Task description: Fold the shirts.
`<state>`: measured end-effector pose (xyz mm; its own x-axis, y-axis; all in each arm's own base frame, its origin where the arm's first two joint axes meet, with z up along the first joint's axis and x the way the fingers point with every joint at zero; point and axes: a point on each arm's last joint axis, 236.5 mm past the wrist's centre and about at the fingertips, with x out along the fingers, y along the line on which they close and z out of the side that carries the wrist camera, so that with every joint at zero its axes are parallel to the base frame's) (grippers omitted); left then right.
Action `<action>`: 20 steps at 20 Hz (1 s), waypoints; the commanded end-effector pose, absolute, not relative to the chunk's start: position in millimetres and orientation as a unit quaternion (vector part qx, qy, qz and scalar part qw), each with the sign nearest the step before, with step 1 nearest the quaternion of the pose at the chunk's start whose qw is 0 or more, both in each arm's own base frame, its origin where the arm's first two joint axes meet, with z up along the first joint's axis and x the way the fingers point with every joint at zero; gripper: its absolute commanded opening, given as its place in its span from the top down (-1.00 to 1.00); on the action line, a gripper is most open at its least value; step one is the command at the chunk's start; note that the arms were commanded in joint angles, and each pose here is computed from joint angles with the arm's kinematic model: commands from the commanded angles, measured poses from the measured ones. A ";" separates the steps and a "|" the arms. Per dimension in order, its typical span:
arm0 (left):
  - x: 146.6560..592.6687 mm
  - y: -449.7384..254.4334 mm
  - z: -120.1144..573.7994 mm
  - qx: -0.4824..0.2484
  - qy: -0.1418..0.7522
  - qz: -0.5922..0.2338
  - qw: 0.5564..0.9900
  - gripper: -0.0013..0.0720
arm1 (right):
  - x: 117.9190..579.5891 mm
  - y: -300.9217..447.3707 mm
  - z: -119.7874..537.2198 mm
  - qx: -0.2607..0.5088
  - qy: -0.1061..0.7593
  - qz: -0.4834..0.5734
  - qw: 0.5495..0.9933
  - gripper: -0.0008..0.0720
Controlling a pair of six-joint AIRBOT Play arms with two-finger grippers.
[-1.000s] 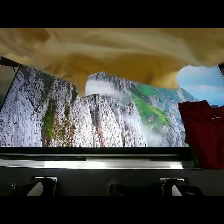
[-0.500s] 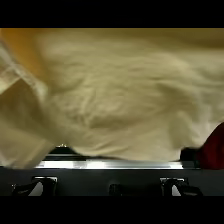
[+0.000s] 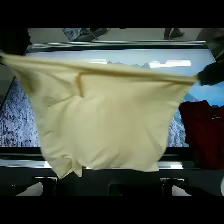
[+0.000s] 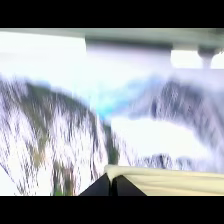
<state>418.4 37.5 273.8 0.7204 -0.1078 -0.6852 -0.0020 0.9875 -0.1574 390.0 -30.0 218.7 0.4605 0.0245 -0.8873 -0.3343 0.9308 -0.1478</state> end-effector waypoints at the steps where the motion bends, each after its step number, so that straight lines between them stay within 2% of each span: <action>1: 445.1 36.9 96.4 -0.116 0.547 -0.039 0.828 0.89 | 449.1 -15.5 72.2 -0.132 0.609 0.153 0.767 0.87; 4: 474.7 33.3 8.1 -0.128 0.577 -0.035 0.806 0.89 | 522.1 15.1 -3.5 -0.120 0.572 0.150 0.798 0.87; 7: 518.6 36.2 -16.5 -0.124 0.537 -0.024 0.834 0.89 | 578.4 20.5 -21.9 -0.072 0.503 0.102 0.855 0.87; 10: 553.1 42.6 -9.8 -0.123 0.483 -0.012 0.867 0.89 | 607.5 14.0 -8.2 -0.068 0.446 0.077 0.889 0.87; 12: 560.8 49.1 3.8 -0.121 0.463 -0.007 0.878 0.89 | 601.1 14.5 -4.8 -0.074 0.455 0.083 0.883 0.86; 15: 556.8 64.8 25.2 -0.115 0.467 -0.009 0.877 0.89 | 575.7 6.0 13.2 -0.142 0.482 0.105 0.858 0.86; 17: 539.6 56.6 6.5 -0.120 0.511 -0.022 0.851 0.89 | 557.7 11.3 2.3 -0.135 0.518 0.121 0.836 0.86; 20: 497.3 53.0 -19.7 -0.111 0.598 -0.033 0.793 0.89 | 509.8 16.4 -25.1 -0.118 0.609 0.148 0.770 0.86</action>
